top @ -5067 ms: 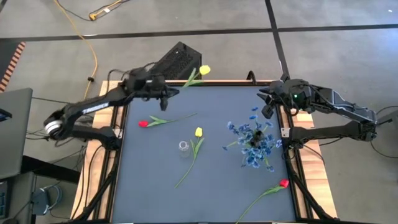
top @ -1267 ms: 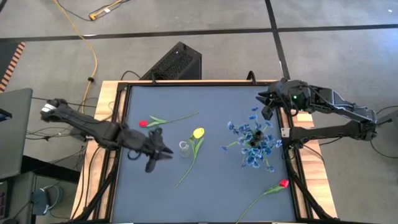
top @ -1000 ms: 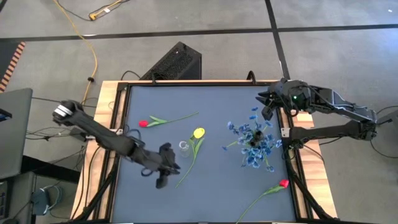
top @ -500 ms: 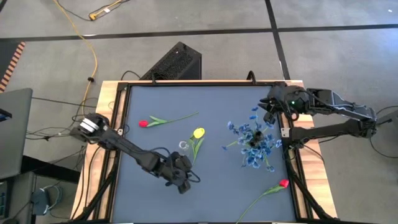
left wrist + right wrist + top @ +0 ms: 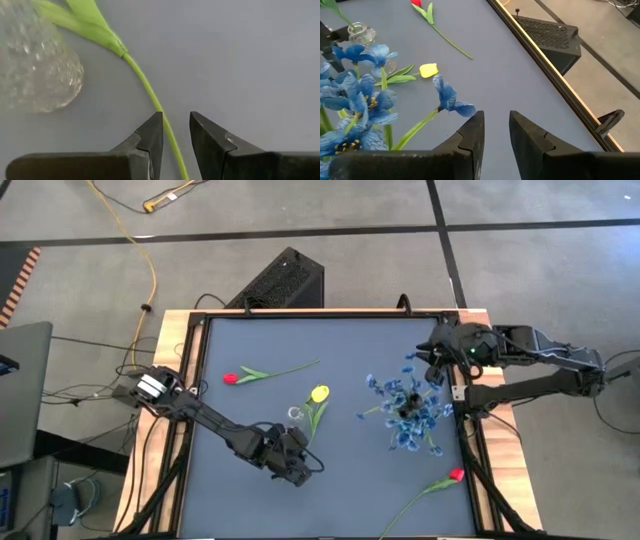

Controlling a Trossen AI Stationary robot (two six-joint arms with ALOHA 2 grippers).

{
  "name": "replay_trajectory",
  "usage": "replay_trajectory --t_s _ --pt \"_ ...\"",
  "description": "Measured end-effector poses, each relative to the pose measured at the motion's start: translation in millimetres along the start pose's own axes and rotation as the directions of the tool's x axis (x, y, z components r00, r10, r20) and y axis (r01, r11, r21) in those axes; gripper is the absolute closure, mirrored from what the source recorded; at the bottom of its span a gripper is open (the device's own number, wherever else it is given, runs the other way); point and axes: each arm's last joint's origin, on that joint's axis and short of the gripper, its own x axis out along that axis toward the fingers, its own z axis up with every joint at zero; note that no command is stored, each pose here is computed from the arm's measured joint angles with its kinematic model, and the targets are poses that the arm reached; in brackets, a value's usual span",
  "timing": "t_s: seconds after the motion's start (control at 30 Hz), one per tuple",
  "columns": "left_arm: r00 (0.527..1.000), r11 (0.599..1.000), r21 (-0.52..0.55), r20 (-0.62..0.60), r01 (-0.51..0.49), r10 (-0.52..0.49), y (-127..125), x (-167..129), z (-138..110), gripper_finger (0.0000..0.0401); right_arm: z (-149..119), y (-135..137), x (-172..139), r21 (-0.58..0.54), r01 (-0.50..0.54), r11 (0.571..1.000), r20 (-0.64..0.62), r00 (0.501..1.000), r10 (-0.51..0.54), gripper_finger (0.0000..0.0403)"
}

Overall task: Sort flowers into vase by color
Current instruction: Put the yellow flower into the transparent vase

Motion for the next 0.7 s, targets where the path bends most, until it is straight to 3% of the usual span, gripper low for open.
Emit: replay_trajectory --t_s 0.7 --pt "0.998 0.999 0.022 -0.041 -0.036 0.037 4 25 -10 0.0288 -1 3 -1 0.009 -0.020 1.000 0.002 1.000 0.019 0.0287"
